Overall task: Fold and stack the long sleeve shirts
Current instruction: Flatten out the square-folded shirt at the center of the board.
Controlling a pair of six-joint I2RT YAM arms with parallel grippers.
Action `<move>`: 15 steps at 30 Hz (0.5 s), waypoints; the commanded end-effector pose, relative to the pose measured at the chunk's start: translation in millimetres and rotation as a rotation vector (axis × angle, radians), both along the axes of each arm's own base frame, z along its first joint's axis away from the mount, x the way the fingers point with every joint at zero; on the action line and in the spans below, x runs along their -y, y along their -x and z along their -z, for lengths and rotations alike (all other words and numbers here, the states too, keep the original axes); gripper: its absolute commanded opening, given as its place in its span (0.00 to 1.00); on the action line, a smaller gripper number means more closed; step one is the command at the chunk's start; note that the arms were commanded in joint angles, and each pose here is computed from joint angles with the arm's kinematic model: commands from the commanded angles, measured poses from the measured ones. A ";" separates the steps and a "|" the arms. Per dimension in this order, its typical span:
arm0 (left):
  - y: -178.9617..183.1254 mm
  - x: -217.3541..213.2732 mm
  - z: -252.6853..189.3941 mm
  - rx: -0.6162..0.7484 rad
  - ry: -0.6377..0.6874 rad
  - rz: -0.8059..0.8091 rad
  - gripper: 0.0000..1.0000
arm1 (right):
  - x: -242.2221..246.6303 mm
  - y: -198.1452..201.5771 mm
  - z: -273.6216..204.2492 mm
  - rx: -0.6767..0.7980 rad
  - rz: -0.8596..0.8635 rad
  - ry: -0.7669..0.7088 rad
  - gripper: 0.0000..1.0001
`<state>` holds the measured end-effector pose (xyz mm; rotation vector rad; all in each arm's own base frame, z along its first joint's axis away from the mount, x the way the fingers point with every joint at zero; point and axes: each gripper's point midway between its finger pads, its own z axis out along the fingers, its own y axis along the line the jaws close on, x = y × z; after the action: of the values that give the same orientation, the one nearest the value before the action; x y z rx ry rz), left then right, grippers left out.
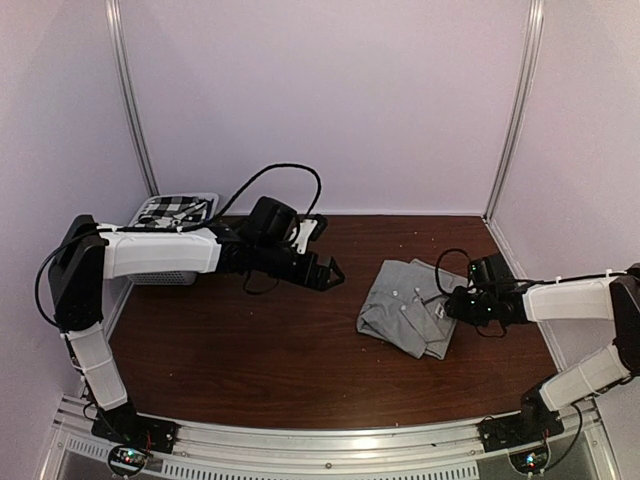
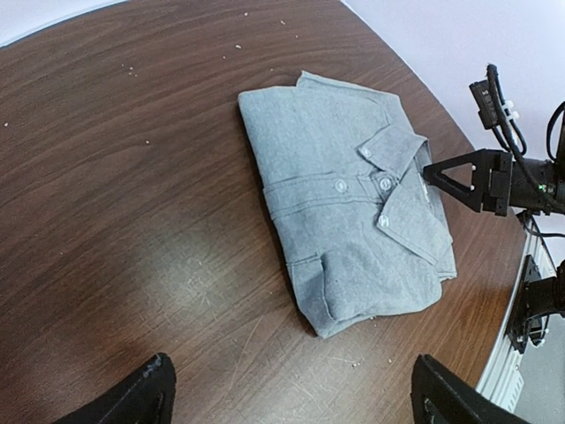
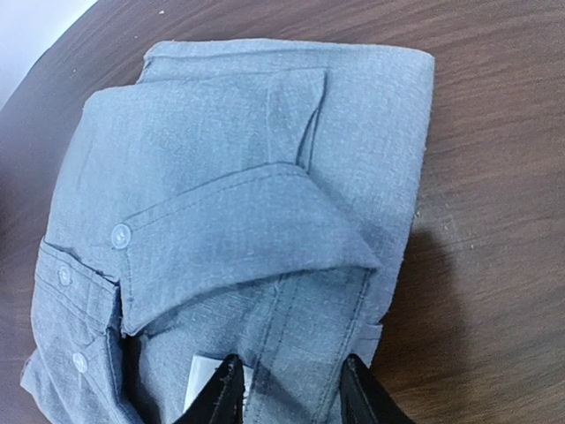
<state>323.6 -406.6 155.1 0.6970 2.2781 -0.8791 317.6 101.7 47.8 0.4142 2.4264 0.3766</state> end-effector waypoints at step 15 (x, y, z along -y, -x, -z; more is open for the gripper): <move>-8.0 2.5 -18.5 0.049 0.019 -0.025 0.94 | -37.3 -26.5 -64.6 0.115 -0.112 -0.085 0.00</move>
<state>324.6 -405.4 154.4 0.6897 2.2824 -0.8687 327.2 114.9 67.5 0.3773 2.4184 0.4353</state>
